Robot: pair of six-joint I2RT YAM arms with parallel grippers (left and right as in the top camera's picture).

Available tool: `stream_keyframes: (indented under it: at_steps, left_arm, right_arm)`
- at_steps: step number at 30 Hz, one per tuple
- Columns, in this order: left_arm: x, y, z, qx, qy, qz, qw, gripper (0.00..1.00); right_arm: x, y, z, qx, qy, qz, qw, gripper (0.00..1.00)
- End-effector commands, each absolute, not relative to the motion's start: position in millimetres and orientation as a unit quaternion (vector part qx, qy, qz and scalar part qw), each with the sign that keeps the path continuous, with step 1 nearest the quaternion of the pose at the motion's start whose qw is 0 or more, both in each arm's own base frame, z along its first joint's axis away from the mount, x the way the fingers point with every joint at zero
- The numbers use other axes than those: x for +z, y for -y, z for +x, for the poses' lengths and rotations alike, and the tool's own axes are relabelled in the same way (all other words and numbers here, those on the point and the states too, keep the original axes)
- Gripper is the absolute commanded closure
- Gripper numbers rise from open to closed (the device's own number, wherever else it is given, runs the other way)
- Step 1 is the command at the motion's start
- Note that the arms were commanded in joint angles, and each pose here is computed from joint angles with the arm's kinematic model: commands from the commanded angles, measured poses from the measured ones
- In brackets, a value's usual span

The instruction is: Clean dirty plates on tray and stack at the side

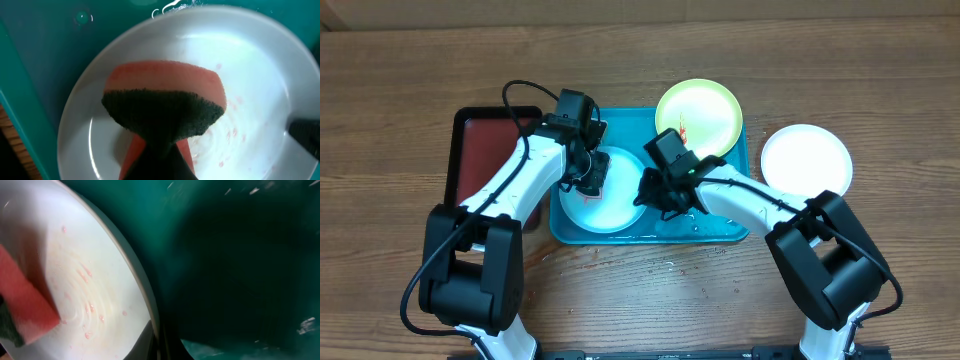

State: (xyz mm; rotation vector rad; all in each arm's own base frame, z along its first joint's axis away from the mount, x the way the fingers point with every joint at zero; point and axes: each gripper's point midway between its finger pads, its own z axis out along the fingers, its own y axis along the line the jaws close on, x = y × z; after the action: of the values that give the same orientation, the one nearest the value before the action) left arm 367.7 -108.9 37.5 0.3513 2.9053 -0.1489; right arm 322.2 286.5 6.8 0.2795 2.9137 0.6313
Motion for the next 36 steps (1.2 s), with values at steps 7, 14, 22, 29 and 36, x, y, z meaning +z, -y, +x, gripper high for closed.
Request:
stream_keyframes:
  at_steps: [7, 14, 22, 29, 36]
  left_arm:
    - [27, 79, 354, 0.035, -0.994, 0.061, 0.088, 0.96]
    - [28, 126, 323, -0.109, -0.980, 0.162, 0.033, 0.96]
    - [33, 141, 341, -0.142, -0.972, 0.171, 0.075, 0.96]
    - [35, 83, 387, 0.026, -0.987, 0.015, 0.159, 0.96]
    - [29, 84, 362, 0.033, -0.993, 0.024, 0.110, 0.96]
  right_arm:
    - [6, -290, 322, 0.209, -0.971, 0.090, 0.074, 0.96]
    - [6, -290, 322, 0.208, -0.971, 0.090, 0.076, 0.96]
    - [6, -290, 322, 0.208, -0.971, 0.090, 0.076, 0.96]
    - [6, -290, 322, 0.208, -0.971, 0.090, 0.076, 0.96]
    - [6, -290, 322, 0.208, -0.971, 0.090, 0.076, 0.96]
